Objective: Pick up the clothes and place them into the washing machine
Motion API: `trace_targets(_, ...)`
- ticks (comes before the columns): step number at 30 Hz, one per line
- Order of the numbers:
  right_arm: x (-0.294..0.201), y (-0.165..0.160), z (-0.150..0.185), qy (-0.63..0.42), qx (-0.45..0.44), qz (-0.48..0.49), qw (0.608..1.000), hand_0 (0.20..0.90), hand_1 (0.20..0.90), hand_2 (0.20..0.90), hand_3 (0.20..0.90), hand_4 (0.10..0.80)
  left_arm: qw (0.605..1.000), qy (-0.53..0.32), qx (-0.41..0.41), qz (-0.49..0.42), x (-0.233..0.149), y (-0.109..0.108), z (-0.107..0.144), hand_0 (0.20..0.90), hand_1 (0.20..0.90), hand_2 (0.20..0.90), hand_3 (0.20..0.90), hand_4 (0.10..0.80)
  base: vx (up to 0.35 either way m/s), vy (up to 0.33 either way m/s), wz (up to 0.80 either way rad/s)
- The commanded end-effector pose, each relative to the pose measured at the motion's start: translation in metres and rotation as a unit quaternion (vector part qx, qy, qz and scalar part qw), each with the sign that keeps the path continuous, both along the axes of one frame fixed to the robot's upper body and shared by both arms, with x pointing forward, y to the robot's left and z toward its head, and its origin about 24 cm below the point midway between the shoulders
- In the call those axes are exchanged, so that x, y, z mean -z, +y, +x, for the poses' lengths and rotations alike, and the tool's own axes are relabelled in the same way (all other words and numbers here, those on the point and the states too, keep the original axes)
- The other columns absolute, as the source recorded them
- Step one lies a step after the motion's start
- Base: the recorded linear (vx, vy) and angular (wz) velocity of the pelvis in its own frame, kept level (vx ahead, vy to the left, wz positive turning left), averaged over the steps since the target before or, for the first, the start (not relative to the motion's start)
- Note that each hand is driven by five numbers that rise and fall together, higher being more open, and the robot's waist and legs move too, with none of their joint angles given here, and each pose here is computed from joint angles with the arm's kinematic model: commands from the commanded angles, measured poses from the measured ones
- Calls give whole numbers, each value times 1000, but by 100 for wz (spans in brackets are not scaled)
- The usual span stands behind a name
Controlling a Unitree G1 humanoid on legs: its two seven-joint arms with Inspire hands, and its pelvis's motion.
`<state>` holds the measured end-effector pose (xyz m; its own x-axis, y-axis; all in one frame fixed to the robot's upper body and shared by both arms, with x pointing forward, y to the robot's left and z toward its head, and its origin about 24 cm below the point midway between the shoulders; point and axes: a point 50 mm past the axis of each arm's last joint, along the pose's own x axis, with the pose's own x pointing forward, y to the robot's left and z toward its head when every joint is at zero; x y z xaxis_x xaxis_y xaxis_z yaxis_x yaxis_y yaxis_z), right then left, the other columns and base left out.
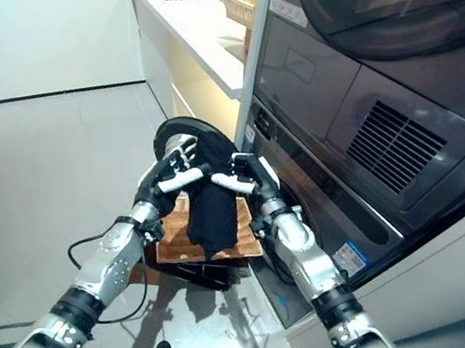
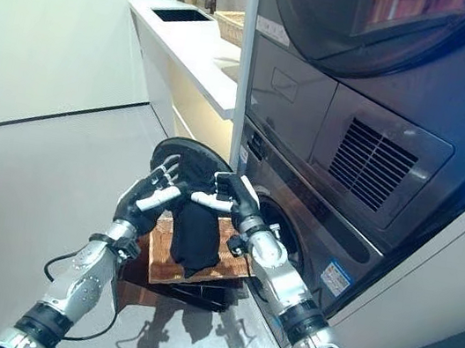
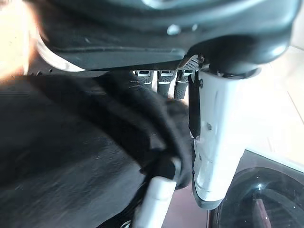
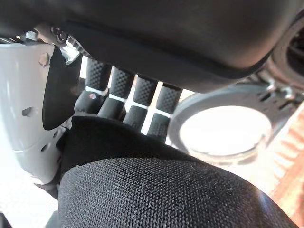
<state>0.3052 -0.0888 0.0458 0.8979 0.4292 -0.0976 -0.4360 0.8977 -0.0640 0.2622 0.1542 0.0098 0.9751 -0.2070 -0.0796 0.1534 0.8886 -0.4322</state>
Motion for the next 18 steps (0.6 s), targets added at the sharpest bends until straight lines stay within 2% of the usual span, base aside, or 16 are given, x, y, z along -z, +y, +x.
trace_targets(1, -76, 39, 17, -136, -45, 103, 984, 200, 200, 200, 200, 300, 995, -95, 42, -2, -35, -9, 8, 900, 900, 900, 900, 800, 0, 0, 0)
trace_targets(9, -76, 35, 18, -137, -40, 98, 985, 200, 200, 200, 200, 300, 995, -88, 14, 40, -30, 8, 7, 900, 900, 900, 900, 800, 0, 0, 0)
trace_targets(18, -76, 38, 19, -131, -47, 98, 985, 200, 200, 200, 200, 300, 997, -66, 19, 24, -24, 11, 5, 900, 900, 900, 900, 800, 0, 0, 0)
